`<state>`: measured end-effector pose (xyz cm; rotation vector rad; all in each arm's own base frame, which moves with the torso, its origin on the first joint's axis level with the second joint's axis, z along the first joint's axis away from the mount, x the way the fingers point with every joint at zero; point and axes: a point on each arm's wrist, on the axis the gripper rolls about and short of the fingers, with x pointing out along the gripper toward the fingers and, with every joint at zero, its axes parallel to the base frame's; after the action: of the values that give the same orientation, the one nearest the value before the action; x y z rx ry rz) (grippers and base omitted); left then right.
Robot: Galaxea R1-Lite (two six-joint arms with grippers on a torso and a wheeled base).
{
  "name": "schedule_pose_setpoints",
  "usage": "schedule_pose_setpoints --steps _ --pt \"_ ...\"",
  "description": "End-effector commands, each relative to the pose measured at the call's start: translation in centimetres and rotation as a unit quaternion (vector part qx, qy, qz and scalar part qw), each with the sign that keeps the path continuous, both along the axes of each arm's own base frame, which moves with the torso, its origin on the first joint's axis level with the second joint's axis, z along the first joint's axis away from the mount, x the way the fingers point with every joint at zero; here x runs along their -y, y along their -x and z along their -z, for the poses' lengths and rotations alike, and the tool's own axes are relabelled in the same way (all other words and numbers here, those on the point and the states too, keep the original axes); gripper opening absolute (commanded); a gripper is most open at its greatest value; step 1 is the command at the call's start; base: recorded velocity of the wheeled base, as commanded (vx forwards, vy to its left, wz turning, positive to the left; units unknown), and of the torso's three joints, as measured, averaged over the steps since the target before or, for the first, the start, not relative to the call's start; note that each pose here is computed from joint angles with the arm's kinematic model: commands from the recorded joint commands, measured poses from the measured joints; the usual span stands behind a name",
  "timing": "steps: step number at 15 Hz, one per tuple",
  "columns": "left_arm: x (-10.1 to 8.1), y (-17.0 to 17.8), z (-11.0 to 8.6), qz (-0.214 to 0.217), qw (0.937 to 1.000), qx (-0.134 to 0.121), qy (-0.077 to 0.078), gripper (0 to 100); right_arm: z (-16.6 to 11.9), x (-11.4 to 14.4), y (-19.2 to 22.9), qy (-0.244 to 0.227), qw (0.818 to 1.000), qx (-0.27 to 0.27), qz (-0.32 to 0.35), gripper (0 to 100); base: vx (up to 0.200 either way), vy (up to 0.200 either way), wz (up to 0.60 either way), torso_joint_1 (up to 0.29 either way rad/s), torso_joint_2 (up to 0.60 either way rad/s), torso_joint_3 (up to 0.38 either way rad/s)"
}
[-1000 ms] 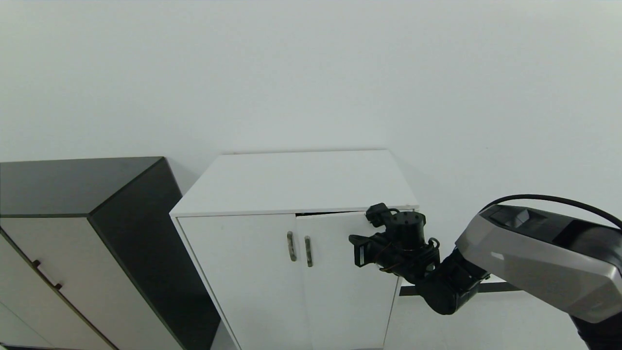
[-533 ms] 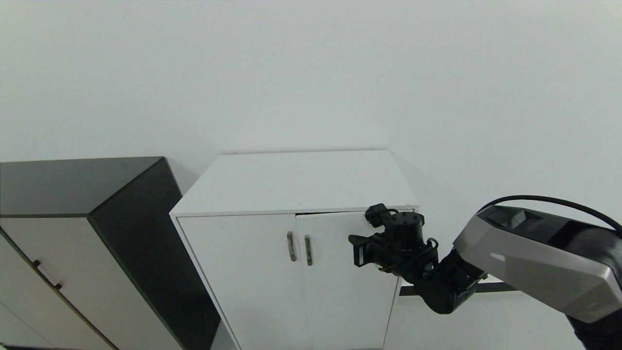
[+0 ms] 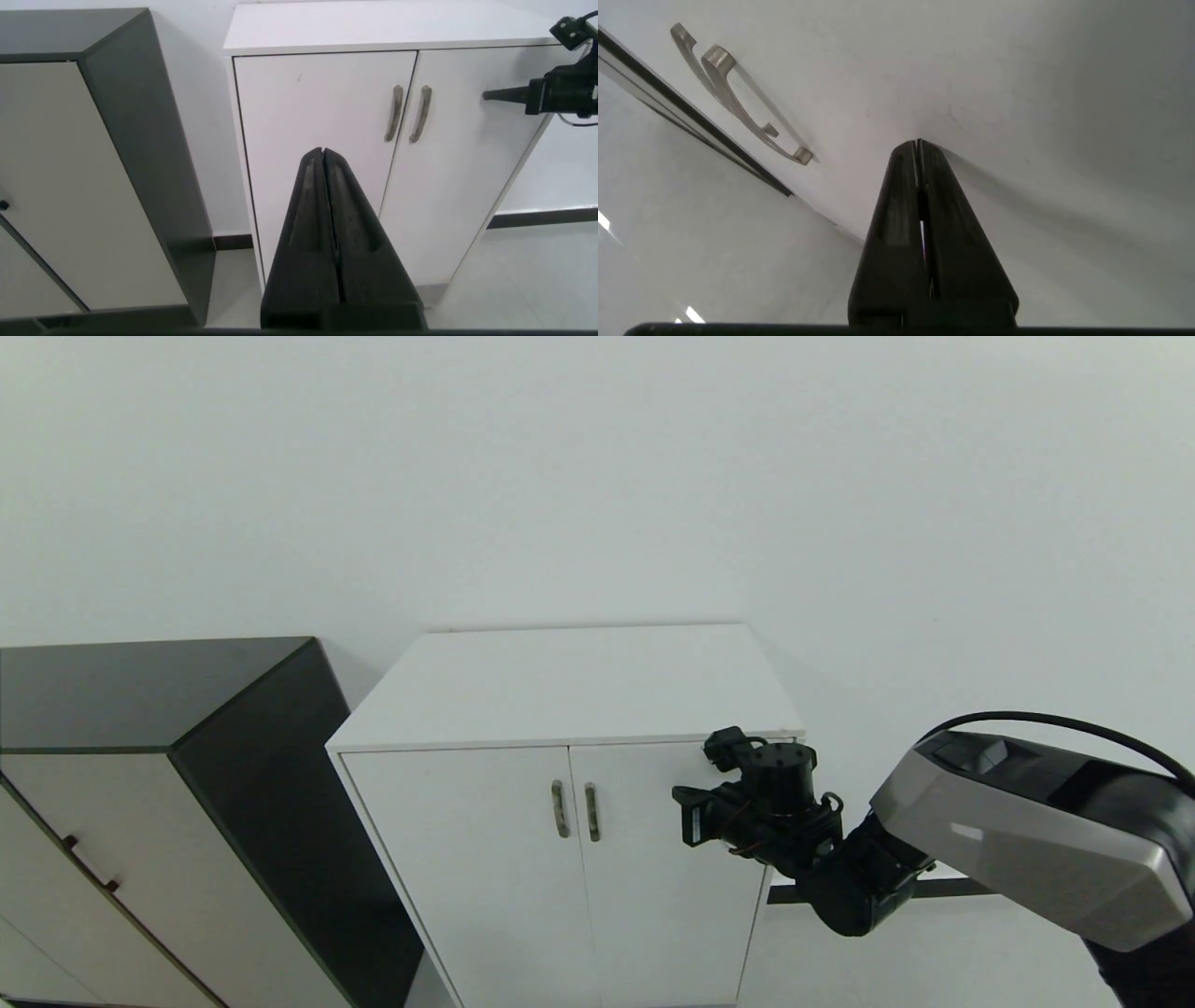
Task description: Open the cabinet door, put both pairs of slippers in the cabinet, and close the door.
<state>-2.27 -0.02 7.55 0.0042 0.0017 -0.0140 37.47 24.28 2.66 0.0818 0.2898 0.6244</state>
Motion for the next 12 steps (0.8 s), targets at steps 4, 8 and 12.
schedule_pose_setpoints --steps 4,8,12 --pt "0.0 -0.01 0.0 0.0 1.0 -0.001 0.0 0 0.16 0.01 -0.03 0.001 1.0 -0.001 0.001 0 0.0 0.0 0.0 0.0 0.0 0.0" --pt "0.0 -0.01 0.0 0.0 1.0 -0.001 0.0 0 0.4 -0.01 -0.2 0.002 1.0 -0.001 0.003 0 0.0 0.0 0.0 0.0 0.0 0.0" --pt "0.0 -0.01 0.0 0.0 1.0 -0.001 0.0 0 0.33 -0.07 -0.29 0.0 1.0 0.0 0.003 0 0.0 0.0 0.0 0.0 0.0 0.0"
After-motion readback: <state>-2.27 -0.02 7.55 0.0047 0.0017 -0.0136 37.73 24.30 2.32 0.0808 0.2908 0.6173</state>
